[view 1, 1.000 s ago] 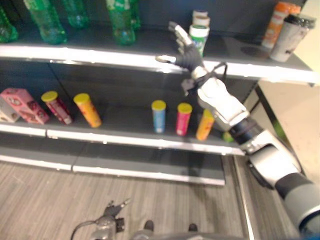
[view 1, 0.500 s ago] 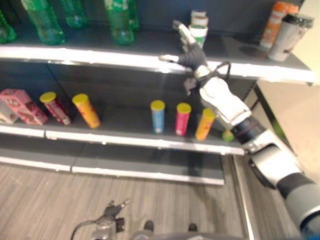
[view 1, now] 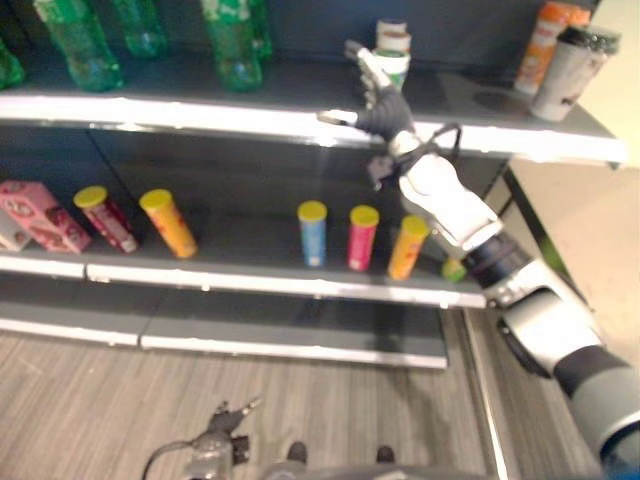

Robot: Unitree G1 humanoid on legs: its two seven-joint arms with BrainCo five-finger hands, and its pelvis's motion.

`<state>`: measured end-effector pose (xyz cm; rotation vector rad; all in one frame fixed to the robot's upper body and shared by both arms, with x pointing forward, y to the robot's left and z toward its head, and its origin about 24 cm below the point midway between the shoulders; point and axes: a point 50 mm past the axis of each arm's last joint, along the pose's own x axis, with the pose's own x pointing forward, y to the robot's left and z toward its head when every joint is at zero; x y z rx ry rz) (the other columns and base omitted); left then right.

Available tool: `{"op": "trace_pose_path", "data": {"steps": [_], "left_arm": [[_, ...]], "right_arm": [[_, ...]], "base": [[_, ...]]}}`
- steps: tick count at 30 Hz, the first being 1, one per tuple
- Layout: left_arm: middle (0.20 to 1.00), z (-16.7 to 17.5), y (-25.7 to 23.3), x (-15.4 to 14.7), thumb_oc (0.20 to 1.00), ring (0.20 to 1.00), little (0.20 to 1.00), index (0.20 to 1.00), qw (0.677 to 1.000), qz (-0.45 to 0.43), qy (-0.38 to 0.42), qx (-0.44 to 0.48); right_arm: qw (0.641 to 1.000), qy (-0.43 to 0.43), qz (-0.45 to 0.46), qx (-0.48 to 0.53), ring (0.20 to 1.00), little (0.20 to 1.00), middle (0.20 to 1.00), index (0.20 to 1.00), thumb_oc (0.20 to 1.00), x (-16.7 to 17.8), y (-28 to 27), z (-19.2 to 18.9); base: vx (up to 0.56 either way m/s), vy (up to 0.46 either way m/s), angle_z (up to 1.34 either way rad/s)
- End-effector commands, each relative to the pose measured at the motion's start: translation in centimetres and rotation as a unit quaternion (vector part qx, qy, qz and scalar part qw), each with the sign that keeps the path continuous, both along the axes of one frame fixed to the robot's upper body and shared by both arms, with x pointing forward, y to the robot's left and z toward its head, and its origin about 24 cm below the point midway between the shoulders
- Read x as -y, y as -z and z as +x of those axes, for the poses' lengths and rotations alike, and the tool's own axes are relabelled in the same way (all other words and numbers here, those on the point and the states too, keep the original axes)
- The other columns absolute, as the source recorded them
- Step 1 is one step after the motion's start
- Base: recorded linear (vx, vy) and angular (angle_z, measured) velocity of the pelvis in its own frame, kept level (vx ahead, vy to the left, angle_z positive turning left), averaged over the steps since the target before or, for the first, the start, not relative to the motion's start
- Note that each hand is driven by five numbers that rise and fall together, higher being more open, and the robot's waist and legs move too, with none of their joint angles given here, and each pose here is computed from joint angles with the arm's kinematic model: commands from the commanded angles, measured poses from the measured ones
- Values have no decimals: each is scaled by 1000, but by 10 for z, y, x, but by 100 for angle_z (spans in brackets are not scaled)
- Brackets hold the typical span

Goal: Put the goods on the table back onto the shelves and tidy them up.

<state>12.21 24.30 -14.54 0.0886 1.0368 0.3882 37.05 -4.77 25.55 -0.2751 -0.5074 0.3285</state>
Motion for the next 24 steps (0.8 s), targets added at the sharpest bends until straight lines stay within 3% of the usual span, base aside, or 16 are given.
{"op": "trace_pose_path", "data": {"steps": [1, 8, 11, 16, 21, 24], "left_arm": [[1000, 18, -10, -20, 1000, 1000, 1000, 1000, 999, 33, 14, 18], [1000, 0, -6, -23, 1000, 1000, 1000, 1000, 1000, 12, 26, 8], [1000, -4, -4, -21, 1000, 1000, 1000, 1000, 1000, 10, 29, 3], [1000, 1, -5, -18, 1000, 1000, 1000, 1000, 1000, 5, 25, 17], [1000, 0, -7, -21, 1000, 1000, 1000, 1000, 1000, 1, 17, 25], [1000, -1, -7, -22, 1000, 1000, 1000, 1000, 999, 1, 19, 27]], "right_arm": [[996, -69, 0, 55, 1000, 1000, 1000, 1000, 1000, -3, -36, -10], [957, -246, -60, 142, 1000, 1000, 1000, 1000, 1000, -1, -70, -64], [951, -252, -41, 172, 1000, 1000, 1000, 1000, 1000, 10, -79, -75], [954, -181, 26, 238, 1000, 1000, 1000, 1000, 1000, 55, -94, -85], [957, -61, 92, 270, 1000, 1000, 1000, 1000, 1000, 127, -88, -96], [955, -27, 98, 278, 1000, 1000, 1000, 1000, 1000, 146, -82, -104]], "base": [[0, 0, 0], [0, 0, 0], [0, 0, 0], [-4, 21, 0], [8, 36, 0], [-8, 39, -8]]}}
